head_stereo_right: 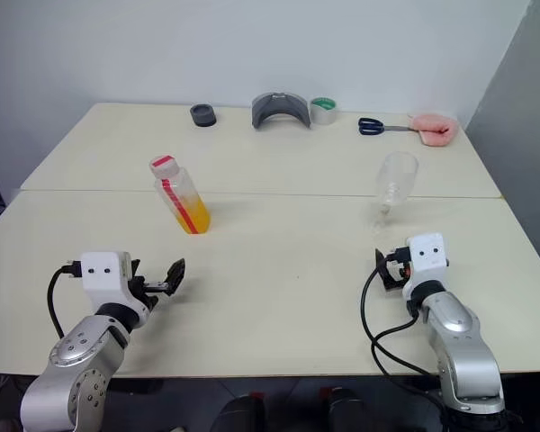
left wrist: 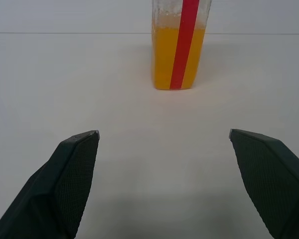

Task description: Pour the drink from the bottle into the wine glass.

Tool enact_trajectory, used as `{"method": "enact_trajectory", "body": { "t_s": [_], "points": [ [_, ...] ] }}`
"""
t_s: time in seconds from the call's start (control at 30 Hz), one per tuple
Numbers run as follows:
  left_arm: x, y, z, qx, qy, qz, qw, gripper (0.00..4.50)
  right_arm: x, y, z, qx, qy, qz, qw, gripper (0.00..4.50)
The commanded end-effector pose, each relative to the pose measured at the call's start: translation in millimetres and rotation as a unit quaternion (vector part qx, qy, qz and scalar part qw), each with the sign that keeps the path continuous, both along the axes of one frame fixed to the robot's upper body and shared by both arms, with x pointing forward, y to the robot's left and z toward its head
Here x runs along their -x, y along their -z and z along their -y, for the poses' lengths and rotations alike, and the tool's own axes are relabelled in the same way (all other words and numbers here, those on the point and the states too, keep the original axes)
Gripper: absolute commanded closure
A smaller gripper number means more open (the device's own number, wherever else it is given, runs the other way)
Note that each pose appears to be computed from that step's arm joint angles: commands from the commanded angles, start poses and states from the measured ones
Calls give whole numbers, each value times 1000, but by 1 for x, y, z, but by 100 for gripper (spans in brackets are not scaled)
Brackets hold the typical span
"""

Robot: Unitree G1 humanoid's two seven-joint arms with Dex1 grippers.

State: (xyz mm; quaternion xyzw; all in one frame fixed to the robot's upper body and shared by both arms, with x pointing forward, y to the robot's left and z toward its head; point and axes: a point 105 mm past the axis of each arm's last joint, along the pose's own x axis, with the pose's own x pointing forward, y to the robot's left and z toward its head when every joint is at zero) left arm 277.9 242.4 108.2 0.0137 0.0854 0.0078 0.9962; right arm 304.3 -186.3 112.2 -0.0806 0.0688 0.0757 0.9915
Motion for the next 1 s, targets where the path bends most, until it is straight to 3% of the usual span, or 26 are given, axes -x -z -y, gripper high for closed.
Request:
{"method": "enact_trajectory", "body": {
  "t_s": [0.03,1.0],
  "points": [
    [3,-15,-4,-17,1,29,999,1,3,-14,4,5,2,27,1000,0],
    [-4,-26,-15,-25,-7,55,998,1,4,-29,7,-1,-14,53,998,0]
  ]
}}
